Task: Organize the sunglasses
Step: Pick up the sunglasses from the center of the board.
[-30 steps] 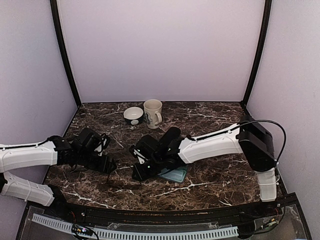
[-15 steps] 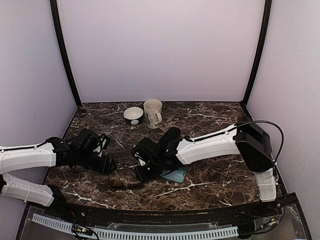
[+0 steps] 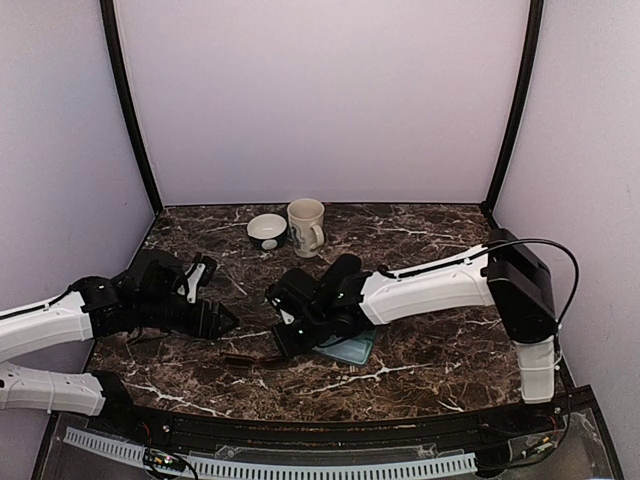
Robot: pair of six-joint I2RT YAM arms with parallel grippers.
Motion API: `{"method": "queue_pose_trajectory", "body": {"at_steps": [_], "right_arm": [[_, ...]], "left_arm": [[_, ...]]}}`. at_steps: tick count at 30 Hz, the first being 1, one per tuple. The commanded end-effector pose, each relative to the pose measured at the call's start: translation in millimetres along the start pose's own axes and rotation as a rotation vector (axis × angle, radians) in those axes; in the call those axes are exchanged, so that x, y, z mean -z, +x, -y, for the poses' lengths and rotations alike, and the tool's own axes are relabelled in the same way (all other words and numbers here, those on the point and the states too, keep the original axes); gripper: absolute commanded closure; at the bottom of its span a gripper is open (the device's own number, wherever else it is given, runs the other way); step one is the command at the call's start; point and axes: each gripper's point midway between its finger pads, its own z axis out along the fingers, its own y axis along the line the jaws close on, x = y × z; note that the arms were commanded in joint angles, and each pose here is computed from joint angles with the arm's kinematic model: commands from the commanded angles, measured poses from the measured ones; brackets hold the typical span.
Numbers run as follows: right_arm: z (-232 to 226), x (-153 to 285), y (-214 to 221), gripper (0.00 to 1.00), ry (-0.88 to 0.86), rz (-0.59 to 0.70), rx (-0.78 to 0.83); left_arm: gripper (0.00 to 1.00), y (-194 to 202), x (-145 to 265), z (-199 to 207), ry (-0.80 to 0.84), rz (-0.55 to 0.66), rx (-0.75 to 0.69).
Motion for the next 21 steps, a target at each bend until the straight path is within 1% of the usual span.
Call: {"method": "queue_pose_trajectory", "body": {"at_steps": [1, 4, 11, 16, 21], "right_arm": [[-1.0, 26.6, -21.8, 1.0, 0.029, 0.098, 0.029], [2.3, 30.4, -24.8, 1.0, 0.044, 0.117, 0.028], [7.7, 35.8, -26.8, 1.0, 0.064, 0.143, 0.015], [8.9, 38.1, -29.1, 1.0, 0.066, 0.154, 0.007], [10.5, 40.8, -31.6, 1.0, 0.058, 0.168, -0.006]], "left_arm": [[0.34, 0.7, 2.9, 6.0, 0.049, 0.02, -0.025], [0.34, 4.3, 0.2, 4.2, 0.044, 0.004, -0.023], [0.34, 4.3, -2.9, 14.7, 0.091, 0.004, -0.037], [0.39, 11.1, -9.3, 26.3, 0.133, -0.034, -0.067], [0.4, 17.3, -16.4, 32.1, 0.14, -0.066, -0.093]]}}
